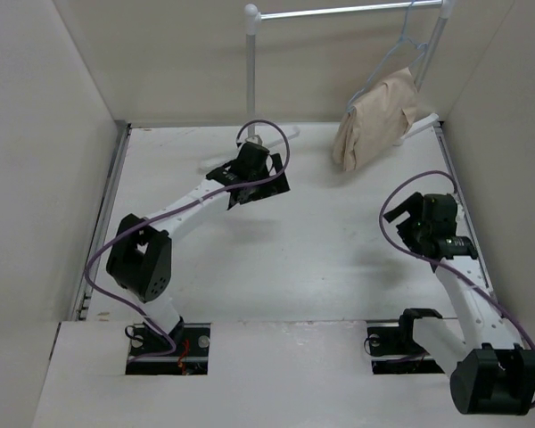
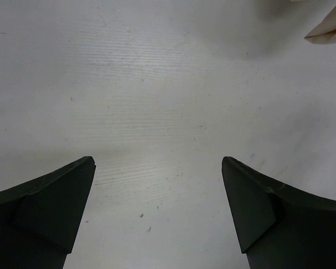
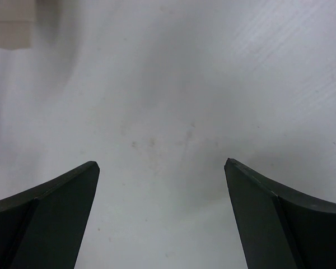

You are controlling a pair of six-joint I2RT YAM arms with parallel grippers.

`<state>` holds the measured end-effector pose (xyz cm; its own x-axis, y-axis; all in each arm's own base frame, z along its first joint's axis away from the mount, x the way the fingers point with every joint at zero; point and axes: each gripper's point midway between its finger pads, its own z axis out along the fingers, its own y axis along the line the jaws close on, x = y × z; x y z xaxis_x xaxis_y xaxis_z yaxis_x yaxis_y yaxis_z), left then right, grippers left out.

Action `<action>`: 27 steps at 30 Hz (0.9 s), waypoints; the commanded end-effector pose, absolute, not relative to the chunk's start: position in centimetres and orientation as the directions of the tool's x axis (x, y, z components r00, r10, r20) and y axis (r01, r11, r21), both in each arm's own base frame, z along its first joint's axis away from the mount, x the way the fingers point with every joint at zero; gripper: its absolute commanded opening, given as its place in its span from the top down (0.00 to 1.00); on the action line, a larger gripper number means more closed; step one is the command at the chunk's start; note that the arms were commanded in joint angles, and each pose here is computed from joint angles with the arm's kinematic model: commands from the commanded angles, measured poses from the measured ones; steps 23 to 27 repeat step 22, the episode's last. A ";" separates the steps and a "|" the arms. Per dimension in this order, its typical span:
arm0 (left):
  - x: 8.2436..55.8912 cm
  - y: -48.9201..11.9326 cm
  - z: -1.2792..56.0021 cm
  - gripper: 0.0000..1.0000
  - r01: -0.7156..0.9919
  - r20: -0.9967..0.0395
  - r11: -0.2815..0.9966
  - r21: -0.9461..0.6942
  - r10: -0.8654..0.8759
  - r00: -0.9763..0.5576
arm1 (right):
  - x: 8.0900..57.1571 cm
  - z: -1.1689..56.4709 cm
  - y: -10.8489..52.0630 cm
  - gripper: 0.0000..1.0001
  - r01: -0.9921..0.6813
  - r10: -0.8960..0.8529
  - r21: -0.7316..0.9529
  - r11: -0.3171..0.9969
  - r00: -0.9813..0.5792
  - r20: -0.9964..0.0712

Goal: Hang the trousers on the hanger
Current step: Reset both arms

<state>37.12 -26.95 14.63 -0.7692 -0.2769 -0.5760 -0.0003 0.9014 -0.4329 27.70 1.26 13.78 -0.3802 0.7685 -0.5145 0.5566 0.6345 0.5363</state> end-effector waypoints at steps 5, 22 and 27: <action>36.2 -28.0 12.6 0.00 0.000 -0.549 0.907 -0.422 -0.256 -0.796 | 26.8 11.5 1.1 0.00 0.609 0.778 0.497 0.619 -0.386 -0.497; 35.7 -28.4 13.5 0.00 -0.016 -0.575 0.923 -0.384 -0.253 -0.778 | 26.9 11.4 3.7 0.00 0.529 0.735 0.511 0.678 -0.459 -0.500; 35.7 -28.4 13.5 0.00 -0.016 -0.575 0.923 -0.384 -0.253 -0.778 | 26.9 11.4 3.7 0.00 0.529 0.735 0.511 0.678 -0.459 -0.500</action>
